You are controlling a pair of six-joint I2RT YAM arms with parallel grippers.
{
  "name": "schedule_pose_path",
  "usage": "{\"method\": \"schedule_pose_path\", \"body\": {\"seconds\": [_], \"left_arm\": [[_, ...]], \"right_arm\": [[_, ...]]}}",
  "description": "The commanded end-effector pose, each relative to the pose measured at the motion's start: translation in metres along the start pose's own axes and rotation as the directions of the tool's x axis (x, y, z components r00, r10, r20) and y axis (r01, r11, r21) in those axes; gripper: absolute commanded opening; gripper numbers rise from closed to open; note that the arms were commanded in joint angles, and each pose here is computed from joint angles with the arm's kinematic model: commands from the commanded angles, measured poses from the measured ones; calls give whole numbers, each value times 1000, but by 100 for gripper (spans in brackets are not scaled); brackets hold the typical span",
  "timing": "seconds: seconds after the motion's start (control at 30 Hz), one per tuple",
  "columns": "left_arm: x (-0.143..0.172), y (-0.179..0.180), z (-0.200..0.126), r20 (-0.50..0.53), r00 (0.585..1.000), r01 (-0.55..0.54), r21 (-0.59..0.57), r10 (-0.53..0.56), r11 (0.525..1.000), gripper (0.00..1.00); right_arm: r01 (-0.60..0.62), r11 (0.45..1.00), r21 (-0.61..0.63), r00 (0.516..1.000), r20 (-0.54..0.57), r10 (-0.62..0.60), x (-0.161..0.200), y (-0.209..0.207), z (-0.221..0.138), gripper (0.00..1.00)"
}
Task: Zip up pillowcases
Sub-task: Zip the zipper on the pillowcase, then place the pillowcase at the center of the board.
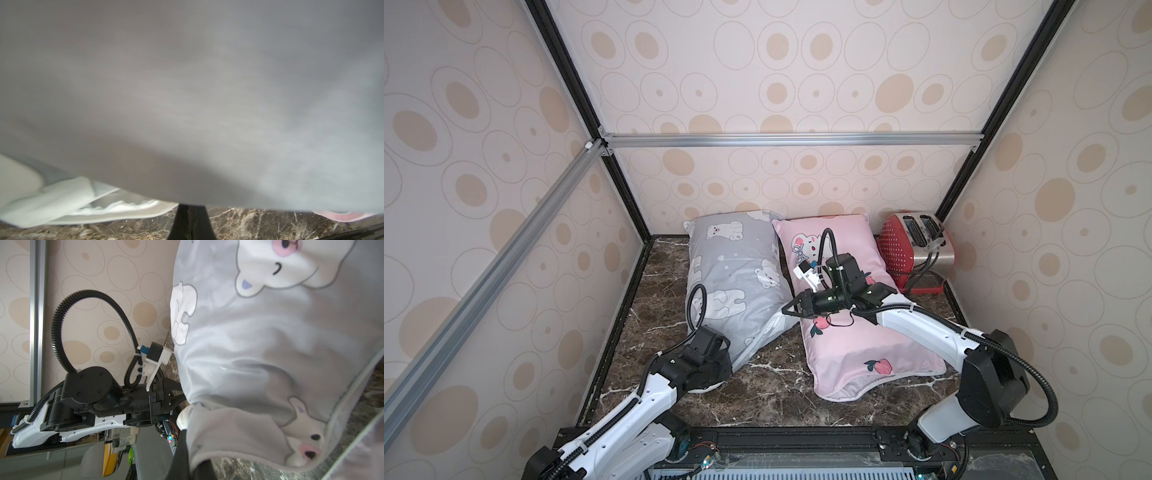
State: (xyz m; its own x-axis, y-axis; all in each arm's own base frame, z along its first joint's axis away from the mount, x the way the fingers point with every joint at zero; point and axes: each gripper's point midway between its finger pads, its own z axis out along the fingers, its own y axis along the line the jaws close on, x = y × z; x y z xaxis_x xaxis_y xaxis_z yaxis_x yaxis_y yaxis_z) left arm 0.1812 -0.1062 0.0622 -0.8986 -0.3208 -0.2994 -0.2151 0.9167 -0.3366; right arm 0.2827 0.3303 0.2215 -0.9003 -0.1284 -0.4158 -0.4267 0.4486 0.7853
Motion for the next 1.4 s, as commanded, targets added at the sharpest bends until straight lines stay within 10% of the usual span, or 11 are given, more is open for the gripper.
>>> {"method": "schedule_pose_path", "body": {"seconds": [0.0,0.63,0.93,1.03,1.2,1.37], "left_arm": [[10,30,1,-11,1000,16,-119,-17,993,0],[24,66,16,-10,998,61,-236,-66,970,0],[-12,42,-20,40,999,-22,-247,33,969,7],[-39,20,-45,67,991,-95,-246,115,964,37],[-78,-57,-45,63,951,-290,-173,304,941,40],[-96,-171,-6,104,914,-400,82,391,913,40]], "right_arm": [[66,998,17,995,68,-67,-28,6,-17,0],[100,994,39,983,152,-105,-65,4,-51,0],[51,983,176,999,-26,-47,-14,-42,-36,5],[41,955,295,995,-97,-13,15,-66,-44,25],[-66,856,513,995,-35,98,40,-120,-90,75],[-200,668,717,975,81,205,57,-162,-141,100]]}}
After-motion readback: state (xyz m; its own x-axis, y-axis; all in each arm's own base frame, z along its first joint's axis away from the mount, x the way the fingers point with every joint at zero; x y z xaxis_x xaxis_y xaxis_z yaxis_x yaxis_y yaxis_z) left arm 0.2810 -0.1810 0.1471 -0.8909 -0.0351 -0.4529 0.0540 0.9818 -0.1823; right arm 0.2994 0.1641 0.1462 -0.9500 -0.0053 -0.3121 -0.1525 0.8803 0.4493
